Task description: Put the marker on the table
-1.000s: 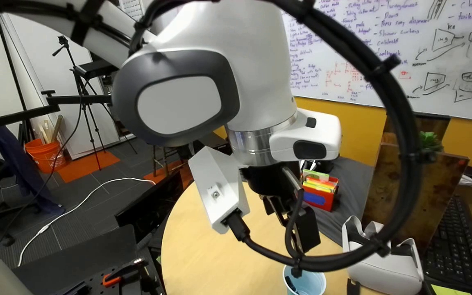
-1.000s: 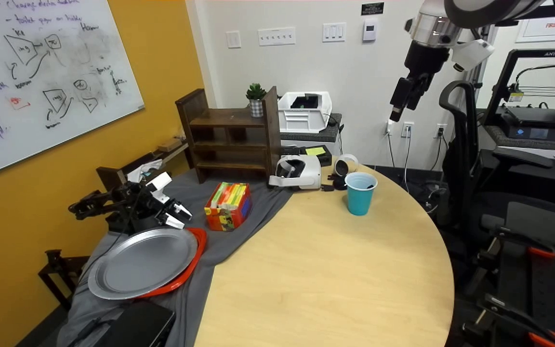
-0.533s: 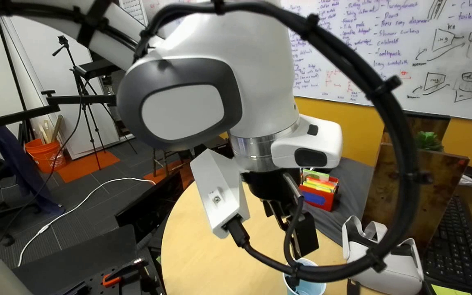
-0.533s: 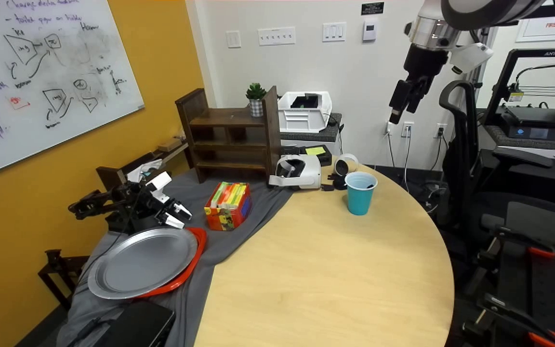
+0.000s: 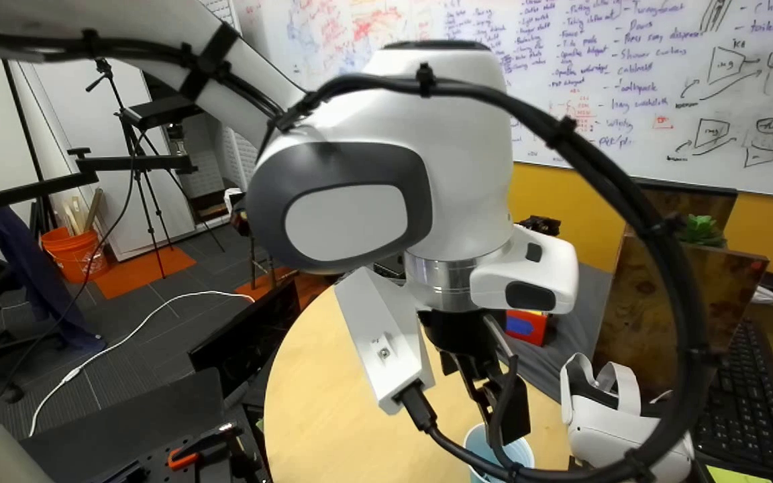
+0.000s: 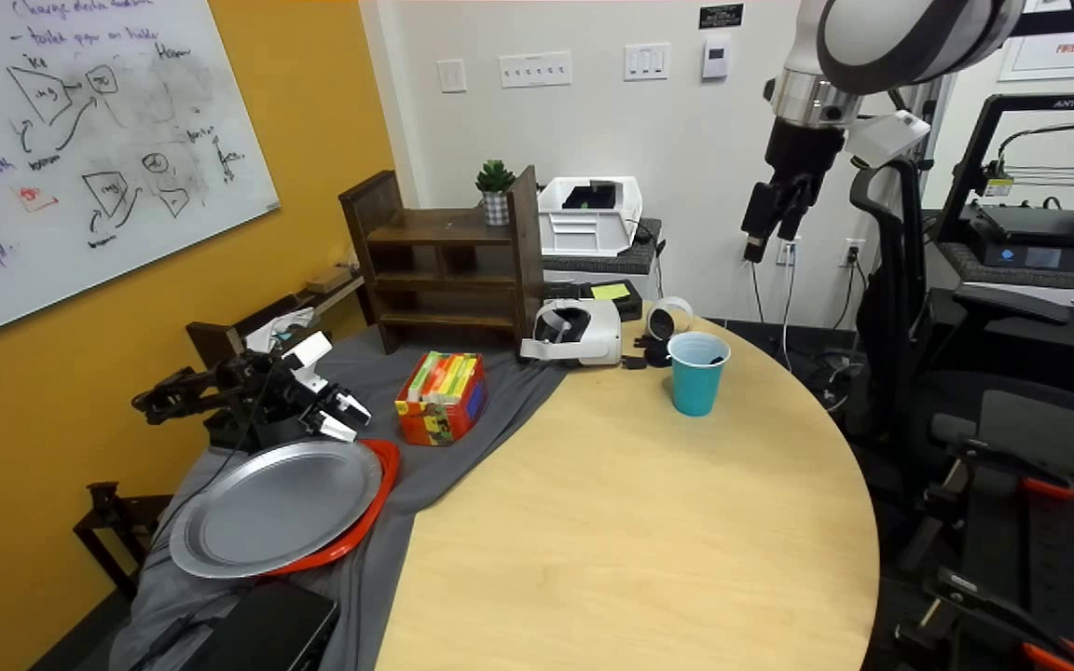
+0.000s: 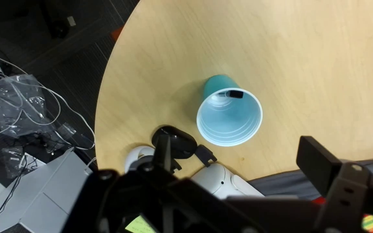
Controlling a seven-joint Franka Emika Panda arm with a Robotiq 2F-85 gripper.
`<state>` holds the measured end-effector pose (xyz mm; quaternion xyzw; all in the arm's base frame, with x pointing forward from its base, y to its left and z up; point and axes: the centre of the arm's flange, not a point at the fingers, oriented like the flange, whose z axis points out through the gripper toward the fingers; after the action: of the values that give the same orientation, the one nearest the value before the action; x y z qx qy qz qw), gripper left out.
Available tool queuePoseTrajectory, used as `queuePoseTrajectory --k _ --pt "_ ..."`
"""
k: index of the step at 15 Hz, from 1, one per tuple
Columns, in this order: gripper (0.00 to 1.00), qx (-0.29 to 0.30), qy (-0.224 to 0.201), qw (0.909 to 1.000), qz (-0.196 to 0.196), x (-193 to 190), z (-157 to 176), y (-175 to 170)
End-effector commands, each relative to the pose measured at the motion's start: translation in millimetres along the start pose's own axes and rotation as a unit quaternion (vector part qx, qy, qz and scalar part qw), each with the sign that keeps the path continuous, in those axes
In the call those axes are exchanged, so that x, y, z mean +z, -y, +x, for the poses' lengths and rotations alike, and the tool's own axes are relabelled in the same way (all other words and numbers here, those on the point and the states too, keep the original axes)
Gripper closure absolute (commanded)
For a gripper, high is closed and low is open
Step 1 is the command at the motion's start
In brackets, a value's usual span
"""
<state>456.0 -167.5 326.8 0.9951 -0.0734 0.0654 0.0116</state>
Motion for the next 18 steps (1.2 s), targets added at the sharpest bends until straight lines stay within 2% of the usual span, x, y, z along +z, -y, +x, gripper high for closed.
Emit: queuePoseTrajectory --k 1,6,14,18 --pt "0.00 0.000 0.007 1.0000 0.001 24.6 23.4 -3.5" --pt "0.00 0.001 0.005 1.0000 0.004 53.1 34.1 7.4" --pt "0.00 0.003 -0.043 0.9990 -0.010 90.1 30.2 24.0" --pt "0.00 0.004 -0.047 0.9989 -0.001 104.4 30.3 27.5"
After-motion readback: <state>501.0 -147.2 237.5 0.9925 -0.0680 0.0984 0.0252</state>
